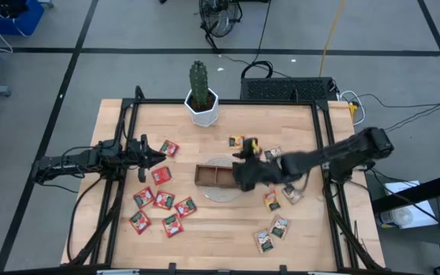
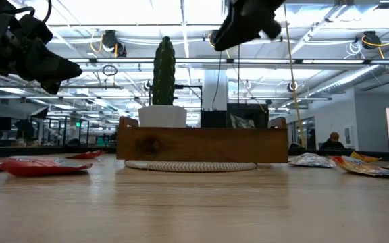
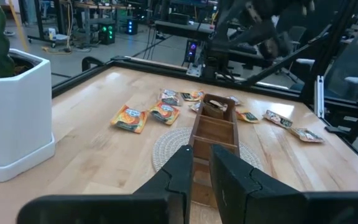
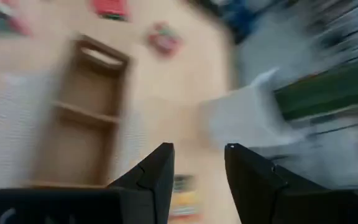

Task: Pick & Place Tea
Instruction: Put the brown tea bag into the right section of the wooden organizer

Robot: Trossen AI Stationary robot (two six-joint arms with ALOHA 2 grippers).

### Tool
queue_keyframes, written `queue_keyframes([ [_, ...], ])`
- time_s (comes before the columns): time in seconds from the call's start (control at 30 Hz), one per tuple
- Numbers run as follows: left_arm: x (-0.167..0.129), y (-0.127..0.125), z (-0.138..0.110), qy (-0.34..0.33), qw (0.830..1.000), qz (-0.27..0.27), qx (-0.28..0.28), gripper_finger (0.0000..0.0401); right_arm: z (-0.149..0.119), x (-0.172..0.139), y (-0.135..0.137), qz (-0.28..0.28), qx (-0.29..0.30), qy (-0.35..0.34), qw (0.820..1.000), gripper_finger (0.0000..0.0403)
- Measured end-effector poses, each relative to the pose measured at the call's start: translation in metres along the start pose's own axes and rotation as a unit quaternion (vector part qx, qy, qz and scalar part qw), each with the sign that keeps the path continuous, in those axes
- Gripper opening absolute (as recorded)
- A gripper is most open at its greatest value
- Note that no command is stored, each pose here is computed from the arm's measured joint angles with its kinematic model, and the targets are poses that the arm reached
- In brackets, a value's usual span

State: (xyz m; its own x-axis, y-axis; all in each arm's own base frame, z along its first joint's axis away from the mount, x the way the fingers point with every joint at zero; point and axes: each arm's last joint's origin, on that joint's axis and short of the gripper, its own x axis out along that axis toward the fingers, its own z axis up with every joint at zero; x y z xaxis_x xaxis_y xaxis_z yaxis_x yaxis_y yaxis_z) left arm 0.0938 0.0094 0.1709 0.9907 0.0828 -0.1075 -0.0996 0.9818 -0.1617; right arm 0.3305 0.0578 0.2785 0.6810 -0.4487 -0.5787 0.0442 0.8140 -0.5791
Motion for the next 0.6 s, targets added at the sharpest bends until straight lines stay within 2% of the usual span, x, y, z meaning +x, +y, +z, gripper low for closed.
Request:
queue_keyframes([
  [0.1,0.0,0.0,0.0,0.0,1.0,0.0,0.0,0.0058,-0.001,0.016,-0.021,0.126,0.109,0.058,0.984,0.013],
  [0.17,0.0,0.0,0.0,0.0,1.0,0.0,0.0,0.0058,-0.002,0.025,-0.03,0.168,0.145,0.101,0.97,0.0138],
  [0.23,0.0,0.0,0.0,0.0,1.0,0.0,0.0,0.0058,-0.001,0.034,-0.034,0.192,0.155,0.131,0.96,0.0151],
  [0.43,0.0,0.0,0.0,0.001,1.0,0.0,0.0,0.0058,-0.012,0.057,-0.013,0.232,0.08,0.199,0.949,0.0205],
  [0.6,0.0,0.0,0.0,0.0,1.0,0.0,0.0,0.0058,-0.014,0.063,0.009,0.256,0.006,0.211,0.943,0.0235],
])
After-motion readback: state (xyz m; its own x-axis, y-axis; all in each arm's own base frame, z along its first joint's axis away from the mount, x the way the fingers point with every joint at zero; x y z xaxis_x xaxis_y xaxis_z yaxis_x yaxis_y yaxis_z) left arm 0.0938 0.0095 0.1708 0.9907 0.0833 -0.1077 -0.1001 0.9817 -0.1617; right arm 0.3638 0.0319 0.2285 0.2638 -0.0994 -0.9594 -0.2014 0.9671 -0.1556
